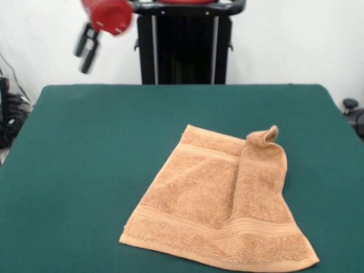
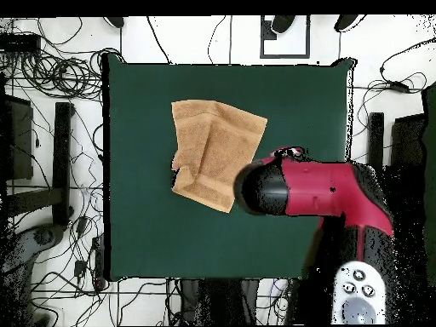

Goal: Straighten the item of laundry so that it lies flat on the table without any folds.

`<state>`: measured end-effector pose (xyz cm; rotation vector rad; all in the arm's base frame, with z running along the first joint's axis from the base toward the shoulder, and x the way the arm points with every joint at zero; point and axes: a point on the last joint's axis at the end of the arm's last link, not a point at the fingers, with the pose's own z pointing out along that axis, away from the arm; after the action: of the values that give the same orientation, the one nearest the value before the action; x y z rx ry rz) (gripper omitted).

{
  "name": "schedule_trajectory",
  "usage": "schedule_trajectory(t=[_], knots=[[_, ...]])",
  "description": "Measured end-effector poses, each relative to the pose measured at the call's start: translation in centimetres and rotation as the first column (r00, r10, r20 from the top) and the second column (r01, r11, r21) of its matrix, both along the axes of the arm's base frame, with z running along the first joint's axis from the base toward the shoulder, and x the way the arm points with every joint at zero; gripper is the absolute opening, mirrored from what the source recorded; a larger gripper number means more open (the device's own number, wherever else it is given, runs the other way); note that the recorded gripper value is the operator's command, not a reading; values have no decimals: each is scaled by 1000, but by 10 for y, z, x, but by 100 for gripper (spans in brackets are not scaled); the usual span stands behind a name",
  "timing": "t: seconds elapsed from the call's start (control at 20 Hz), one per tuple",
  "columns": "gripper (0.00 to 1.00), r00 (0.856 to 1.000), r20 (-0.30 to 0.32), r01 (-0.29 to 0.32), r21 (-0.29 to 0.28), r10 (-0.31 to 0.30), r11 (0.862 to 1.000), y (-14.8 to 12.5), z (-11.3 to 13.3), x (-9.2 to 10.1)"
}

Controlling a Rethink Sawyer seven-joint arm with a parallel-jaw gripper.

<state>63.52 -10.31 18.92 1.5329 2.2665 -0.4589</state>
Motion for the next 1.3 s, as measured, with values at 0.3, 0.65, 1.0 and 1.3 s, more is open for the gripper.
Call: schedule_trajectory(t=[0.3, 0.65, 1.0, 1.3], knots=[[100, 1000, 8, 17, 7, -17, 1000, -43, 6, -21], [100, 996, 57, 57, 106, -64, 993, -69, -13, -37], [100, 996, 49, 66, 192, -77, 979, -58, -31, -43], [100, 991, 57, 99, 302, -121, 948, -32, -28, -39]])
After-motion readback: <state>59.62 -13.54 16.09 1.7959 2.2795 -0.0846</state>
